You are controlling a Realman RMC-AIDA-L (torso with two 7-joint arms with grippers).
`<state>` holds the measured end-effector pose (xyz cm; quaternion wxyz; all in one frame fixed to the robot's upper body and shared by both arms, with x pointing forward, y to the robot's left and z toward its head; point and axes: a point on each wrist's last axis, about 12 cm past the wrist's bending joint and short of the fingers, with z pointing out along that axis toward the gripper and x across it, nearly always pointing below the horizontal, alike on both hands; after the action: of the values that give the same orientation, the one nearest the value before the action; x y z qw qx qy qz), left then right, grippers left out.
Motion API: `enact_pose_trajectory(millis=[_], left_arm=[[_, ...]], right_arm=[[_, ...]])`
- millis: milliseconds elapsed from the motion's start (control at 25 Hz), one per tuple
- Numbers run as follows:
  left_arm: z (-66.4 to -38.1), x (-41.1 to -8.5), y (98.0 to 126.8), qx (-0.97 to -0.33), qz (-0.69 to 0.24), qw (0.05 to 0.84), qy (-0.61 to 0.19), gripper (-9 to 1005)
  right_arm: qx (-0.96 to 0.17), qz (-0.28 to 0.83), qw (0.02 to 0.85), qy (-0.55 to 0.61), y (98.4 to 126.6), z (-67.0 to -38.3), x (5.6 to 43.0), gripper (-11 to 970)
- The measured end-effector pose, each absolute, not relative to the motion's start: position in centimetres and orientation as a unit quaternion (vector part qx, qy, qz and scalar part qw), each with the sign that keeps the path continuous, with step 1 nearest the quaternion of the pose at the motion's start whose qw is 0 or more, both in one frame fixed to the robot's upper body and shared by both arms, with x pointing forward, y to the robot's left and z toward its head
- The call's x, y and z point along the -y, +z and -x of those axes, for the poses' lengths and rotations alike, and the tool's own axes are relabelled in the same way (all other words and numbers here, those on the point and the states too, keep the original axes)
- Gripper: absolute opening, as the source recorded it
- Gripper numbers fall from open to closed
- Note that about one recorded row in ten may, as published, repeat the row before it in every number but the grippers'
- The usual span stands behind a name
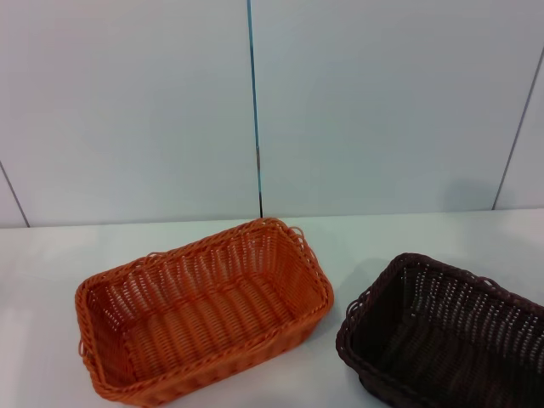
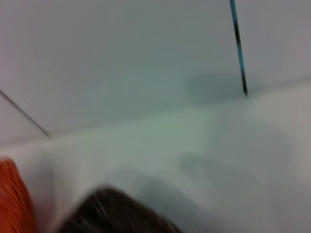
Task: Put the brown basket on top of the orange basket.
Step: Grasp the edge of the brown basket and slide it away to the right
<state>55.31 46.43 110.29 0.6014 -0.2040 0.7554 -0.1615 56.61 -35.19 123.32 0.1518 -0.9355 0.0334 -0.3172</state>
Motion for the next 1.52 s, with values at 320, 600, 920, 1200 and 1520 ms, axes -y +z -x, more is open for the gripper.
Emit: enact_pose_trajectory(millis=[320,600,920,1200,1520], left_arm=[[-55.5,-46.5,110.2,-0.758,0.204,0.600,-0.151,865],[-55.5,-46.7,110.3,-0.758,0.206,0.601,-0.145,865],[-55.8,-46.9,110.7,-0.757,0.202,0.606,-0.140,865],[-55.8,-47.4,110.9,-0.757,0.206,0.607,-0.125,865],[-55.8,-47.8,111.0,-0.758,0.204,0.609,-0.115,865]], right_arm=[[-0.029,0.956,0.150,-0.249,121.6,-55.0,35.4,691],[-0.038,0.968,0.152,-0.194,119.5,-53.3,37.2,721],[-0.050,0.972,0.151,-0.173,118.5,-52.0,37.9,726],[-0.049,0.972,0.165,-0.162,116.6,-51.8,37.0,726],[-0.061,0.970,0.170,-0.165,114.6,-52.2,36.9,725]])
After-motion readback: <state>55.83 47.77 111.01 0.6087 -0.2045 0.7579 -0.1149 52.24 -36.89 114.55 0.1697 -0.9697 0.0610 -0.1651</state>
